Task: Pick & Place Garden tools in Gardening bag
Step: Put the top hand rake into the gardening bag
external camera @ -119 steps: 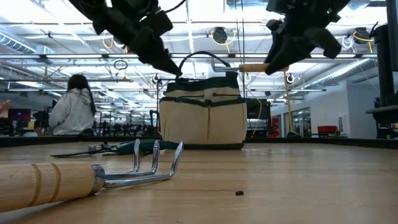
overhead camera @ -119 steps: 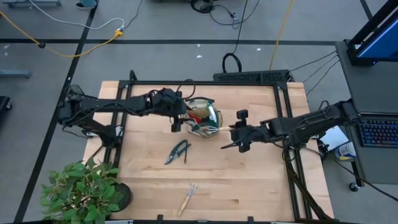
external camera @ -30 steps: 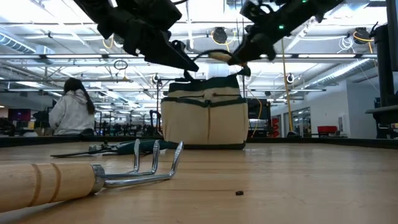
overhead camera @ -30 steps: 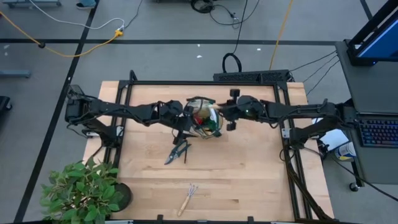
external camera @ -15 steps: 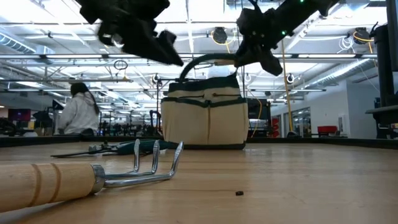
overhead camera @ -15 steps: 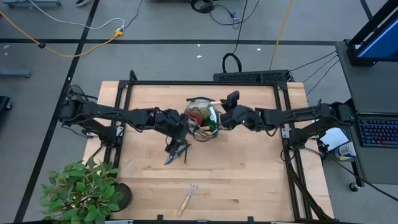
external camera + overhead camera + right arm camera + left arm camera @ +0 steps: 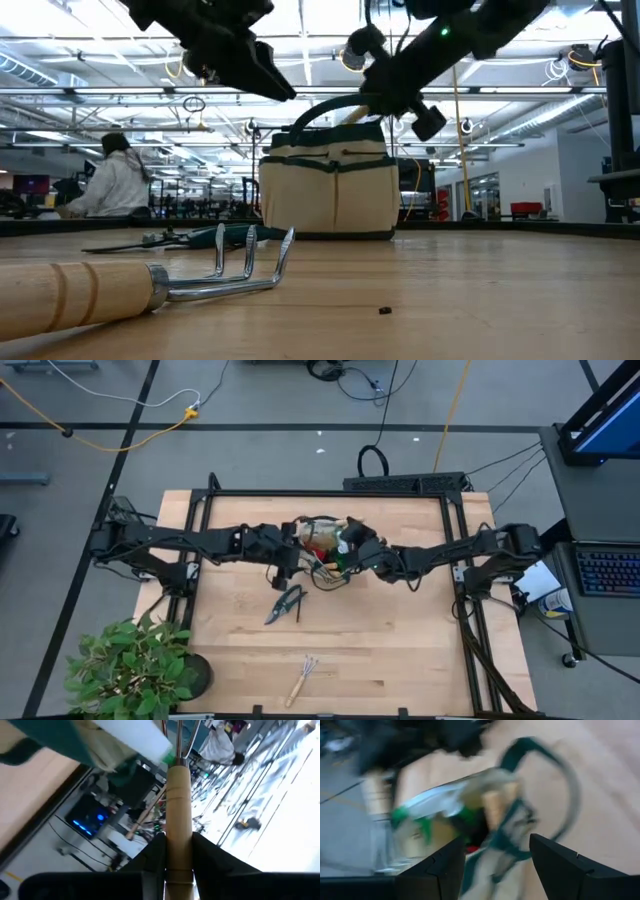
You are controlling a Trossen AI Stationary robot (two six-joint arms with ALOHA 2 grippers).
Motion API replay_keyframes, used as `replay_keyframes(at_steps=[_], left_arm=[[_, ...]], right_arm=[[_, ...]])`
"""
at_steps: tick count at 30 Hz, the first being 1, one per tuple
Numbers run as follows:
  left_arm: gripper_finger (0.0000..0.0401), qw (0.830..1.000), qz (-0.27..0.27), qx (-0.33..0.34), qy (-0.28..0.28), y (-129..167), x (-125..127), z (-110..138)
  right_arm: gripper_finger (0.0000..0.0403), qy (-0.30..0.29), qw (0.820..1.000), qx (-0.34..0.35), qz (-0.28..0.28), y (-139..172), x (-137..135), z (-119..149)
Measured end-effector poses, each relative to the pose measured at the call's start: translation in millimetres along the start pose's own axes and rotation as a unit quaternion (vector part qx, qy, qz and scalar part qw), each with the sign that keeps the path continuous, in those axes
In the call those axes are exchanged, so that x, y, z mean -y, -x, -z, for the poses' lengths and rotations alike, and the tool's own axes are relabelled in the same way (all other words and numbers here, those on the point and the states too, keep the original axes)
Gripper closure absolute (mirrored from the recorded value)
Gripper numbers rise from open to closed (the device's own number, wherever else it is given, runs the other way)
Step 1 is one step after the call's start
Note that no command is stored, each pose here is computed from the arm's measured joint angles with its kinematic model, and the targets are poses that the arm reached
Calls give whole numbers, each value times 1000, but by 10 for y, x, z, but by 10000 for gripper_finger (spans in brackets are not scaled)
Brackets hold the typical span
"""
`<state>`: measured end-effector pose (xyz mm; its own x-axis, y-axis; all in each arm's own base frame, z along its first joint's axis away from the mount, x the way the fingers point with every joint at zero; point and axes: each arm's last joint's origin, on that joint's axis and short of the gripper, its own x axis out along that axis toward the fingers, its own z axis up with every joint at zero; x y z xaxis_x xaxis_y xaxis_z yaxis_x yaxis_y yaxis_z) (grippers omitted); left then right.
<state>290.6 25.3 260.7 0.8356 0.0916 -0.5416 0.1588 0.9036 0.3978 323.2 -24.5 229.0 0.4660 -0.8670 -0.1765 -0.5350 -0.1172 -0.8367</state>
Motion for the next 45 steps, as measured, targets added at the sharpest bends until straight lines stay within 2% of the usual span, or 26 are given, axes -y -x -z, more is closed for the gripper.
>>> replay_keyframes(at_steps=[4, 10, 14, 17, 20, 23, 24, 32, 45], left_arm=[[176, 999, -19, -33, 7, -110, -82, 107], [176, 997, -16, -74, 9, -293, -194, 309], [188, 998, 16, -66, 6, -351, -211, 365], [232, 998, 22, -66, -9, -351, -210, 370], [303, 997, 22, -68, -20, -348, -210, 372], [378, 996, -5, -84, -22, -334, -224, 373], [388, 996, -14, -89, -20, -333, -230, 375], [394, 998, -10, -56, -28, -341, -243, 329], [396, 996, -16, -82, 26, -324, -314, 419]], right_arm=[[343, 49, 999, -1, 4, -73, -62, -140], [340, 52, 998, 1, 20, -99, -45, -187], [340, 46, 998, 18, 24, -98, -48, -198], [343, 50, 998, 32, 26, -97, -54, -208], [343, 66, 995, 74, 29, -94, -77, -238], [339, 75, 990, 111, 34, -90, -91, -263], [338, 76, 989, 118, 37, -89, -89, -265], [332, 32, 980, 191, 34, -170, -121, -251], [272, -56, 985, 166, 0, -203, -153, -212]])
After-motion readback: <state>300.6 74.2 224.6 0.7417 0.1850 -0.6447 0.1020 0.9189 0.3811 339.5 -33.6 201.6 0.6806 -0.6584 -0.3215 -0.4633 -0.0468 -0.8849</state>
